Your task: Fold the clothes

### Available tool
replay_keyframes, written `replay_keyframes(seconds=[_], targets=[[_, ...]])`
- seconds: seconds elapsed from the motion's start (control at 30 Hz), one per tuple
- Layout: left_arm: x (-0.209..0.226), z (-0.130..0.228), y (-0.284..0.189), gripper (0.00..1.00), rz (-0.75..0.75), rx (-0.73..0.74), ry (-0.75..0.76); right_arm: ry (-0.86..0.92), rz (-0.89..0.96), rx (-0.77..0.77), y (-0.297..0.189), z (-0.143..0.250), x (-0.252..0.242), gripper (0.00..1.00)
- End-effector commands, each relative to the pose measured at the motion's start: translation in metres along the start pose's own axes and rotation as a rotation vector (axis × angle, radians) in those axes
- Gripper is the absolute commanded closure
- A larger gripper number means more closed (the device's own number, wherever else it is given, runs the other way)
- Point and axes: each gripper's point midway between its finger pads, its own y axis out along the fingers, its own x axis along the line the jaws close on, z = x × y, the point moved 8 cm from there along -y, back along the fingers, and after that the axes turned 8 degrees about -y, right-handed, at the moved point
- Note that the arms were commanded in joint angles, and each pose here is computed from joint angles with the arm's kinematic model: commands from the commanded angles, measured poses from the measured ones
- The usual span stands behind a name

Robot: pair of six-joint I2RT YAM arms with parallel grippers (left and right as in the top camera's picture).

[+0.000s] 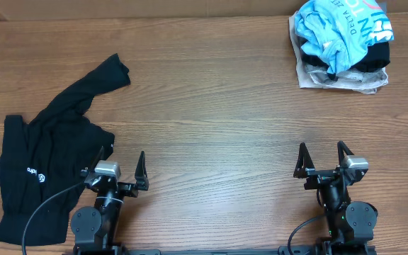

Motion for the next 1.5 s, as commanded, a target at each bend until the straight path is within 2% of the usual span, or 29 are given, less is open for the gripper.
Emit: replay_keyframes(seconds=[0.0, 0.23, 0.47, 0.83, 1.03, 1.17, 1.3, 1.47], targets=[[0.0, 0.0, 0.0, 0.0, 0.001, -0.007, -0.006, 0.0, 0.009, -0.007, 0.0, 0.002, -0.001, 0.0], [0.0, 0.0, 0.0, 0.0, 0.0, -0.008, -0.007, 0.0, 0.005, -0.008, 0.0, 0.001, 0.0, 0.0], [-0.003, -0.012, -0.003, 0.0, 0.004, -0.028, 0.019, -0.005, -0.11, -0.04, -0.001, -0.005, 0.01, 0.0], [-0.014, -0.071, -0.001, 0.0, -0.022, 0.096, 0.012, -0.014, -0.131, -0.1, -0.019, -0.063, 0.016, 0.0], [-0.017, -0.106, 0.022, 0.0, -0.049, 0.27, -0.02, -0.006, -0.088, -0.054, -0.028, -0.095, 0.014, 0.0], [-0.017, -0.131, 0.041, 0.0, -0.094, 0.452, -0.05, 0.003, -0.056, 0.01, -0.028, -0.118, 0.012, 0.0], [-0.015, -0.148, 0.06, 0.0, -0.128, 0.656, -0.037, 0.074, -0.045, 0.16, -0.016, -0.13, 0.011, 0.0], [-0.012, -0.156, 0.089, 0.0, -0.125, 0.896, 0.003, 0.135, -0.065, 0.405, 0.017, -0.127, 0.012, 0.0]])
